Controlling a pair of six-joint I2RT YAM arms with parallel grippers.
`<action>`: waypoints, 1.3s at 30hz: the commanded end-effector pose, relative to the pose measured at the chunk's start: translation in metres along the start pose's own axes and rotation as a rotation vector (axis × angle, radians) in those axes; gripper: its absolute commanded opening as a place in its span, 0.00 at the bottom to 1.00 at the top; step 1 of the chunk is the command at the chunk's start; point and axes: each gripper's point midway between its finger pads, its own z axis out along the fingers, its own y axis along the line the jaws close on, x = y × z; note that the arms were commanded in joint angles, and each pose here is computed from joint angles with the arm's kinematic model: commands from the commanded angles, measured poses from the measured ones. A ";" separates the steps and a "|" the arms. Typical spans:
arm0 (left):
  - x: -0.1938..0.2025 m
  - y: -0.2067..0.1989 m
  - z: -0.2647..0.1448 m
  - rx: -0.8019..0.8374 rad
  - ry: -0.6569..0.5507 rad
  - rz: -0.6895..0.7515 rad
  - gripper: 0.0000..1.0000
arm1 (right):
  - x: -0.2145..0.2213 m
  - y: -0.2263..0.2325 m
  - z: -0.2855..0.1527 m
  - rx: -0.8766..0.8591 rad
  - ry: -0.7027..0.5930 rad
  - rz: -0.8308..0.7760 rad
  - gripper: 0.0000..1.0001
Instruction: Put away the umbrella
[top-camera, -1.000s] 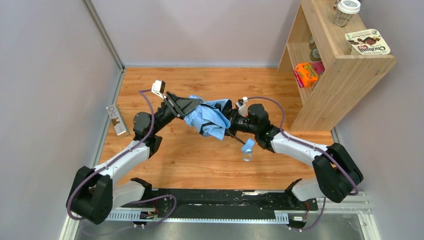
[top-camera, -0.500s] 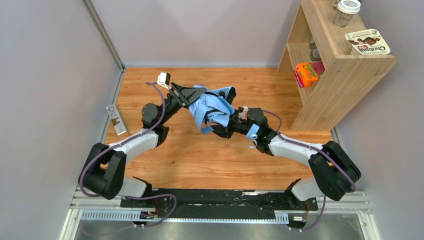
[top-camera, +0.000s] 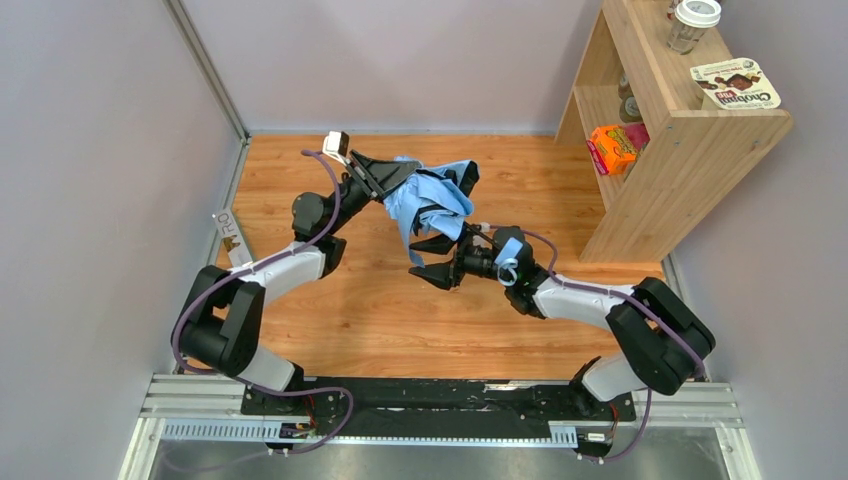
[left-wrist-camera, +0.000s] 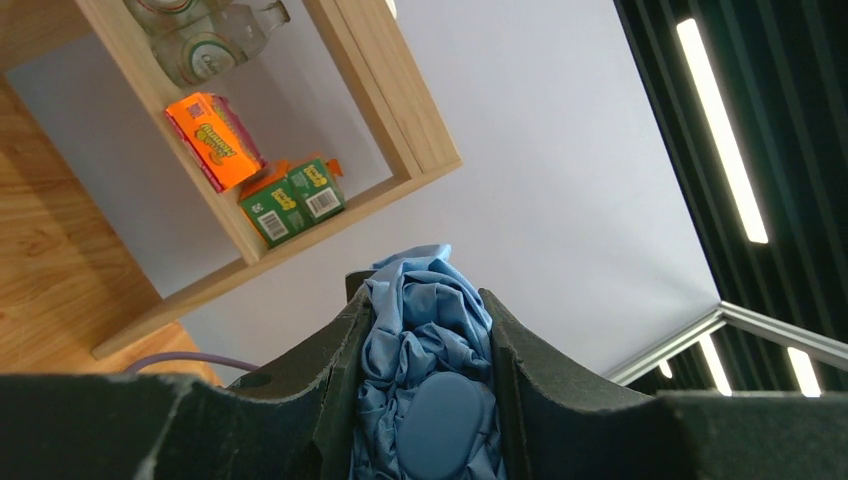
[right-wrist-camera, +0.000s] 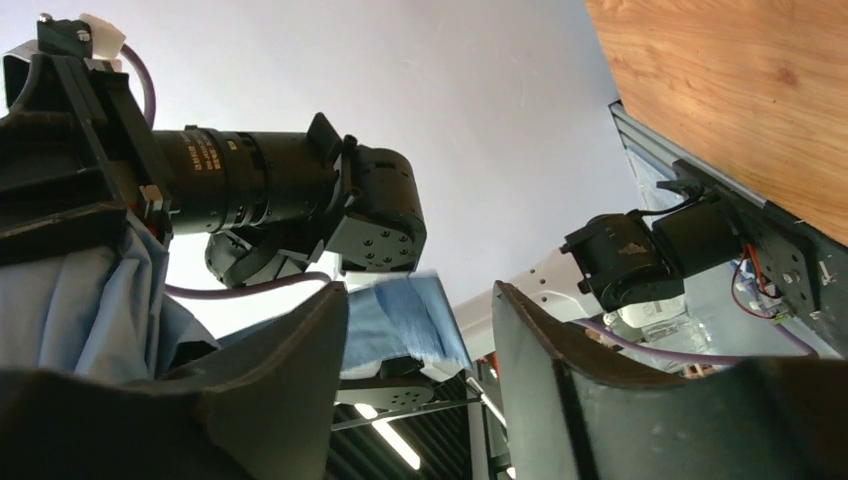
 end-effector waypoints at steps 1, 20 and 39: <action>-0.010 -0.042 0.006 0.166 -0.027 0.101 0.00 | 0.016 0.025 -0.005 -0.085 0.069 0.151 0.62; -0.002 -0.032 0.004 0.161 0.007 0.075 0.00 | 0.031 0.053 -0.003 -0.152 0.104 0.256 0.59; 0.012 -0.028 -0.002 0.151 0.028 0.076 0.00 | 0.010 0.053 -0.009 -0.187 -0.024 0.395 0.41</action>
